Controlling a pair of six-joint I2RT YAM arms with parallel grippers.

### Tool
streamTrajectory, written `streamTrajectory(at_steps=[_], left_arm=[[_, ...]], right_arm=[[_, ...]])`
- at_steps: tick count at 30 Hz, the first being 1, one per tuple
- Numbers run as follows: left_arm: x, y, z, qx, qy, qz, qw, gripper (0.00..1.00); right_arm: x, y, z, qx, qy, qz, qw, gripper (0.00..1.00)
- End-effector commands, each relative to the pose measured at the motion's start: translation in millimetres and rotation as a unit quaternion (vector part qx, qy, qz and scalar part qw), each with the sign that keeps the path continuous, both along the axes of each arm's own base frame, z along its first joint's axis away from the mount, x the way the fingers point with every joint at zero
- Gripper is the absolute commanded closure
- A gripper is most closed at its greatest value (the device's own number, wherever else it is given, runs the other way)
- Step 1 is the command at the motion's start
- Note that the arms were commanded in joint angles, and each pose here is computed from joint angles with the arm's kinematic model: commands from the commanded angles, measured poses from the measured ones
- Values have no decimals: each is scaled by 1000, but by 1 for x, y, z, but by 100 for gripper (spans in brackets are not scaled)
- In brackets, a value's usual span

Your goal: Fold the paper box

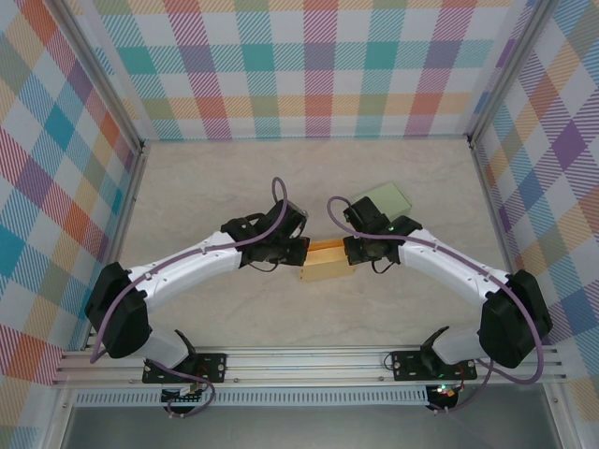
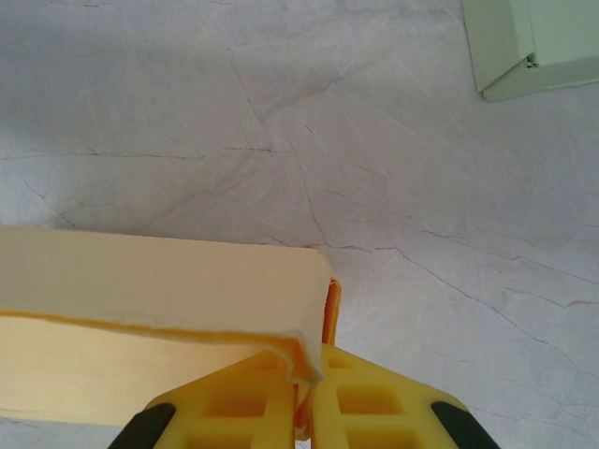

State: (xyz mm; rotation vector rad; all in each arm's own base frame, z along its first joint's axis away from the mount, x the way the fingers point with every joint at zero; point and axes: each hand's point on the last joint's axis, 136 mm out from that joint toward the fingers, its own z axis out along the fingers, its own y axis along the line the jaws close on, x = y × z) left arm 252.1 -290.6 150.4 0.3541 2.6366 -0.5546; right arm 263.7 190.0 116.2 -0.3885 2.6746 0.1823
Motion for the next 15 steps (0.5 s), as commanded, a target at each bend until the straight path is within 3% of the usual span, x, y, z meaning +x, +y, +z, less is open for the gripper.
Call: streamTrajectory(at_steps=[1,15], left_arm=[[6,-23,29,-82,-23,-11,996,97],[-11,-7,-4,-36,15,-20,999,97]], right_arm=[[-17,16,-17,12,41,36,998,88],[-15,14,-16,6,35,31,999,89]])
